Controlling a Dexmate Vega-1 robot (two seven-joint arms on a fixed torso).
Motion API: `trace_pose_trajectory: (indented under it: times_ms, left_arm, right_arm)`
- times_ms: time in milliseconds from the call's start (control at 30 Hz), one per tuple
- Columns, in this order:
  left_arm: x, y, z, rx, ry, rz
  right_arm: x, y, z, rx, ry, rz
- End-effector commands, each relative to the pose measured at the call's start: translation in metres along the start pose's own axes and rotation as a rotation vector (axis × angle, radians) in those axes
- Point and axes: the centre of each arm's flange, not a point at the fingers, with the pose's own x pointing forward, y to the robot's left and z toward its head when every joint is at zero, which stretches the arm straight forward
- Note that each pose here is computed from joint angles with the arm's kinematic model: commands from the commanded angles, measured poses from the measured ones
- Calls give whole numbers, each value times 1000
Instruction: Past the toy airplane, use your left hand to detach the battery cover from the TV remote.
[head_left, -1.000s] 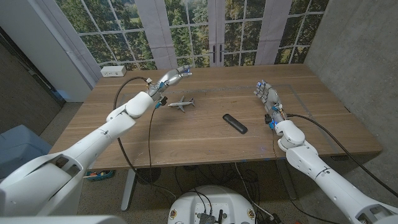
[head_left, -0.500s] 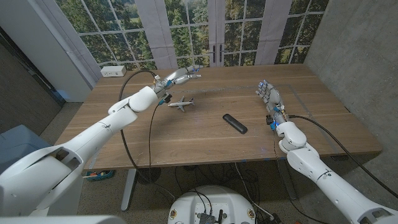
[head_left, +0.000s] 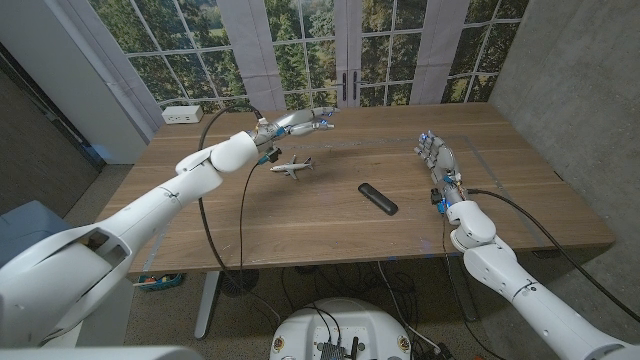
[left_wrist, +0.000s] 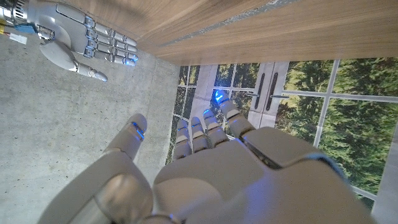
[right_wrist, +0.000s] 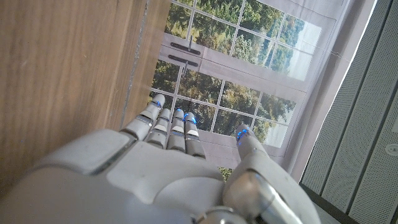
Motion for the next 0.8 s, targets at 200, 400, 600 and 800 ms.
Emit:
trace_pose_trajectory:
  times_ms: [200, 400, 600, 800]
  left_arm:
    - [12, -1, 21, 116, -63, -103]
    - [15, -2, 26, 148, -80, -130]
    - [20, -3, 30, 170, -90, -159]
    - [24, -2, 34, 208, -91, -192]
  right_arm:
    - [-19, 0, 2, 0, -21, -26]
    - [-24, -1, 2, 1, -32, -35]
    - [-26, -3, 2, 6, -36, -43]
    - [-28, -4, 1, 11, -38, -46]
